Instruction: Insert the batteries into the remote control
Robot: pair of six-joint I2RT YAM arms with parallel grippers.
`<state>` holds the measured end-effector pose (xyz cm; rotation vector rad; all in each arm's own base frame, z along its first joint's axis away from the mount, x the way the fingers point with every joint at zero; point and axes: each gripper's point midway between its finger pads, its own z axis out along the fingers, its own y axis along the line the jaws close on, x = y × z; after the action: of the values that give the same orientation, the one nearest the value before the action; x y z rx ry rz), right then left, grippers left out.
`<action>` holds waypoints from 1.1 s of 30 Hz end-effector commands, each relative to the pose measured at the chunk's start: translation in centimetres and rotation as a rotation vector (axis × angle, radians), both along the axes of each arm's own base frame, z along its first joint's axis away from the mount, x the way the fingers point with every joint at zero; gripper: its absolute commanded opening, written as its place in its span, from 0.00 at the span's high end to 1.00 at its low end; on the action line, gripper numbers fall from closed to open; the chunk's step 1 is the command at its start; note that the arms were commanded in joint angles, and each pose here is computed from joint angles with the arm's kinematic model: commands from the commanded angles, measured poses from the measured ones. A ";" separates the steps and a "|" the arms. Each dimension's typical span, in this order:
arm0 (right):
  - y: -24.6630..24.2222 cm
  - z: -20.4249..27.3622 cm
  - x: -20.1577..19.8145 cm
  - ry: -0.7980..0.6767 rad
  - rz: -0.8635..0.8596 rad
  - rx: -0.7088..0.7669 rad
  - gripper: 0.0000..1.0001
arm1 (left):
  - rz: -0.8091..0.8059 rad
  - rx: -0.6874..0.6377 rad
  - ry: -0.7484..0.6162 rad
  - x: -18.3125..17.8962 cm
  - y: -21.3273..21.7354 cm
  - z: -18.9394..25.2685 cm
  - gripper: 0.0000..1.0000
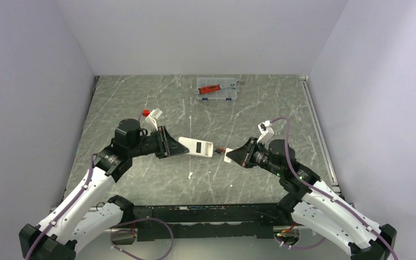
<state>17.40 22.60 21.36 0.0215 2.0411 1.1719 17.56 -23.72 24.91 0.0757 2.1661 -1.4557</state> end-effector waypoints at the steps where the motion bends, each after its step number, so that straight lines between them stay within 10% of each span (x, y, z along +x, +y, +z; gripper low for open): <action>1: -0.4 -1.1 0.9 0.009 -0.040 -0.058 0.99 | 0.014 0.025 -0.076 0.5 0.4 1.3 1.00; 33: -3.3 -13.6 2.3 0.295 -0.017 -0.057 0.99 | -0.018 -0.021 -0.058 -0.4 0.1 0.6 1.00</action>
<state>18.91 19.12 7.11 0.2322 2.3974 1.1022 17.10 -23.25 24.07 0.0817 2.1779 -1.4266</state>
